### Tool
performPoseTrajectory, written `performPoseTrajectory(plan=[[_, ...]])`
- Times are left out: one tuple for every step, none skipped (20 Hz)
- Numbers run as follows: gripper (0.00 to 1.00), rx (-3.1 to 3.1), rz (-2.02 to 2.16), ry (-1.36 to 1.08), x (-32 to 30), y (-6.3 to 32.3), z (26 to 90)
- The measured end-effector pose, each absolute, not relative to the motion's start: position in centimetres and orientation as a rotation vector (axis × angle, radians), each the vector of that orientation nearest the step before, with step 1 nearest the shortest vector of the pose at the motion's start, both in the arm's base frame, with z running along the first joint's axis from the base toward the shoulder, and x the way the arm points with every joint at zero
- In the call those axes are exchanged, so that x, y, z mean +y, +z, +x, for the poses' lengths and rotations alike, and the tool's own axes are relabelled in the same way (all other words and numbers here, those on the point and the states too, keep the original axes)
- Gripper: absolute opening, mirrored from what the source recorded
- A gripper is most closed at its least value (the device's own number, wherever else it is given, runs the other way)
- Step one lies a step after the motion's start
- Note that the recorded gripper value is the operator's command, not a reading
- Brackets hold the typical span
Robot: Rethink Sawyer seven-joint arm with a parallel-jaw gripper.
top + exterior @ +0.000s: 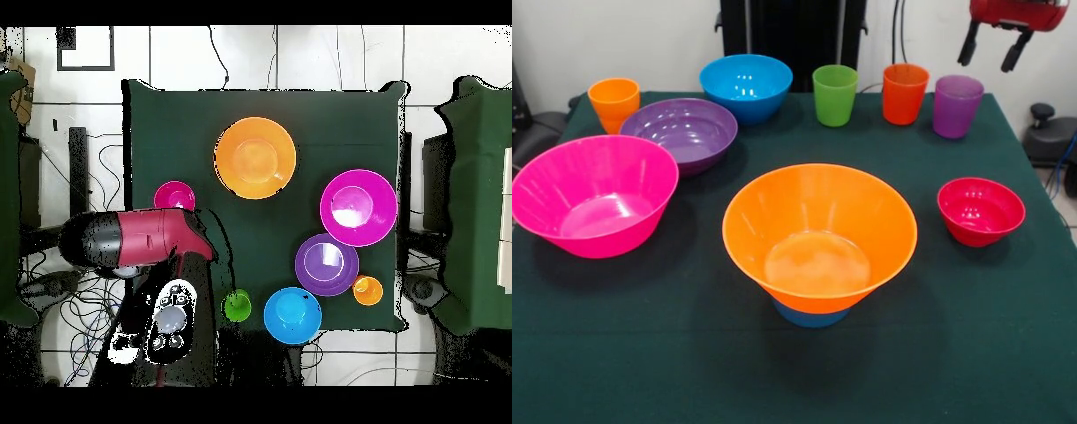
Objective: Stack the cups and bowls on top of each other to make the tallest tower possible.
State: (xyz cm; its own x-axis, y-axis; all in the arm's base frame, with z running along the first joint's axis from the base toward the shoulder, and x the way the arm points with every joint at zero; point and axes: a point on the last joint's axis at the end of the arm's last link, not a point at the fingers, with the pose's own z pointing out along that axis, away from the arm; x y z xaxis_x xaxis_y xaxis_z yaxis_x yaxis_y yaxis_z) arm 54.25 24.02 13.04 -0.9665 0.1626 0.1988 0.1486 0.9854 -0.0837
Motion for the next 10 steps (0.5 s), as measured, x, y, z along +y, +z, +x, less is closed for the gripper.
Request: performPoseTrajectory(plan=[[1.00, -2.933, -0.226, 0.100, 24.2, 12.8, 54.3], [1.00, -2.938, -0.225, 0.099, 24.3, 12.7, 54.3], [1.00, -2.940, -0.226, 0.099, 24.2, 12.5, 54.3], [1.00, -2.942, -0.226, 0.099, 24.2, 12.4, 54.3], [1.00, -2.945, -0.227, 0.100, 24.2, 12.1, 54.3], [1.00, -2.948, -0.227, 0.100, 24.2, 11.7, 54.3], [1.00, -2.950, -0.227, 0.100, 24.1, 11.6, 54.3], [1.00, -2.954, -0.228, 0.100, 24.1, 11.2, 54.4], [1.00, -2.956, -0.228, 0.101, 24.1, 11.0, 54.4], [1.00, -2.959, -0.228, 0.101, 24.1, 10.8, 54.4]])
